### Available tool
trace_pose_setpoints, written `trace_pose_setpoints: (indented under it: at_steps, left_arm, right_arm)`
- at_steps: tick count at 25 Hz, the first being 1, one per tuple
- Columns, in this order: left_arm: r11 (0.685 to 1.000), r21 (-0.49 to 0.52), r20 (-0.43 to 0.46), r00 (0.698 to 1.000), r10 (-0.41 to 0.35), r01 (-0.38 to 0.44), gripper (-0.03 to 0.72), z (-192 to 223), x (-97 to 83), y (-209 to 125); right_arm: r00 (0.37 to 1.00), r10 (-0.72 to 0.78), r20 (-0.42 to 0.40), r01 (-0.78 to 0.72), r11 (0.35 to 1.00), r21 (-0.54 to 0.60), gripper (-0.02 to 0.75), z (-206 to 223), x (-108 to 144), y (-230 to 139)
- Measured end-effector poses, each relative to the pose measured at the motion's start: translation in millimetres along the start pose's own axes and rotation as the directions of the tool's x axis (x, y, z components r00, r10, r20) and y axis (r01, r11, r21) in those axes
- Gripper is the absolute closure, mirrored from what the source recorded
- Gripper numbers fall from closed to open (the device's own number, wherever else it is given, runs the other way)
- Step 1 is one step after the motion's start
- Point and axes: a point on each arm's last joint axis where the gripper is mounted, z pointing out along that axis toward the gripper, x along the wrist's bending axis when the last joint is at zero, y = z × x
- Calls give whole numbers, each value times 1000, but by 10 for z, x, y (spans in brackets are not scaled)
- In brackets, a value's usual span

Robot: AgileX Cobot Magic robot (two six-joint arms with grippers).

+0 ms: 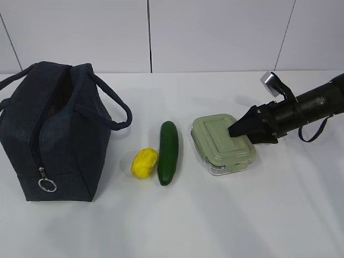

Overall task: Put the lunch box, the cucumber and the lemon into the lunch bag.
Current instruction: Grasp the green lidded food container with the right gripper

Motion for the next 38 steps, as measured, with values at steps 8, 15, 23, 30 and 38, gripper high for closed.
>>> trace_pose_setpoints:
  at_steps: [8,15,23,30,38]
  left_arm:
    - [1000,0,0,1000,0,0,449,0,0,0]
    - [1000,0,0,1000,0,0,449,0,0,0]
    - [1000,0,0,1000,0,0,449,0,0,0]
    - [1000,0,0,1000,0,0,449,0,0,0]
    - [1000,0,0,1000,0,0,449,0,0,0]
  right_arm:
    - [998,38,-53,-37,999,14,134,135,-37,-38]
    - [997,38,-66,-37,999,22,135,187,-18,-40]
    - [997,38,-69,-36,999,24,148,195,-18,-39]
    - [996,37,-75,-34,999,40,197,194,-11,-53]
    - [995,43,-93,-38,998,53,355,185,14,-56]
